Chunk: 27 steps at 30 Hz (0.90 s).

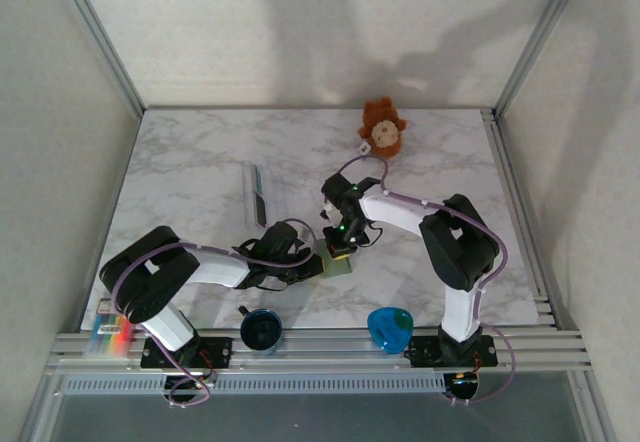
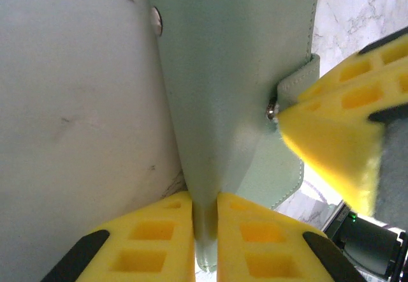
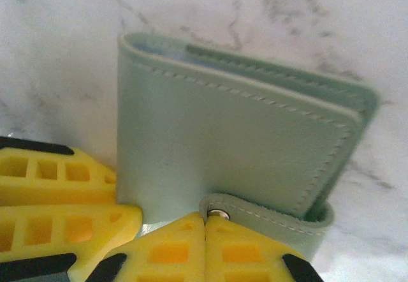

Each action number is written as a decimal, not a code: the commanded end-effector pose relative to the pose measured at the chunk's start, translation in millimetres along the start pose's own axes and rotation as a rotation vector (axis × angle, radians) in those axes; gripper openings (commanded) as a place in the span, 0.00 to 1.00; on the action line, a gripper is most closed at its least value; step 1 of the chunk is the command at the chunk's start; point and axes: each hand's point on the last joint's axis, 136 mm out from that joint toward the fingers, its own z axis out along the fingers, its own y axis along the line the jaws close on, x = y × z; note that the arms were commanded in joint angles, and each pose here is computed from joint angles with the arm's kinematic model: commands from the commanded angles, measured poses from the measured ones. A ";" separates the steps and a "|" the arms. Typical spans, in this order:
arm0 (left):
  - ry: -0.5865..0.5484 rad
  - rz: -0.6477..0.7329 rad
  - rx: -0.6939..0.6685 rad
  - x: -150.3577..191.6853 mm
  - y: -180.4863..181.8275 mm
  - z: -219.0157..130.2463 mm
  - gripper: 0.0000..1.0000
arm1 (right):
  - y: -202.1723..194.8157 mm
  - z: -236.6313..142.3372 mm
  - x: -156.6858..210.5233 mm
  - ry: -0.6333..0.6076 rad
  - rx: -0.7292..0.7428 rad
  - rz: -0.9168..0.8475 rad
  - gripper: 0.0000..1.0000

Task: Put the credit cards into the card holder

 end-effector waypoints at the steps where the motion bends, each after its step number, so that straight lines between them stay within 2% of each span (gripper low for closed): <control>1: -0.057 0.020 0.022 -12.8 -8.4 -13.2 0.14 | -11.3 55.3 64.3 0.292 0.030 0.050 0.00; 9: -0.132 0.105 0.035 -27.3 -38.7 -60.5 0.16 | -23.3 69.3 69.4 0.352 0.083 0.102 0.00; 16: -0.317 0.118 0.040 -59.7 -52.4 -129.9 0.18 | 8.0 43.7 46.5 0.205 -0.040 0.104 0.03; 20: -0.416 0.145 -0.022 -78.5 -53.8 -169.7 0.31 | 35.7 10.8 22.3 0.063 -0.126 0.072 0.14; 24: -0.484 0.157 -0.090 -96.5 -54.4 -198.4 0.39 | 53.9 -28.0 3.2 -0.084 -0.165 0.030 0.30; 25: -0.505 0.158 -0.102 -100.6 -54.5 -204.3 0.45 | 56.9 -37.5 0.4 -0.117 -0.170 0.022 0.32; 27: -0.554 0.152 -0.132 -109.1 -52.4 -217.4 0.72 | 61.1 -63.7 -6.0 -0.205 -0.159 0.002 0.36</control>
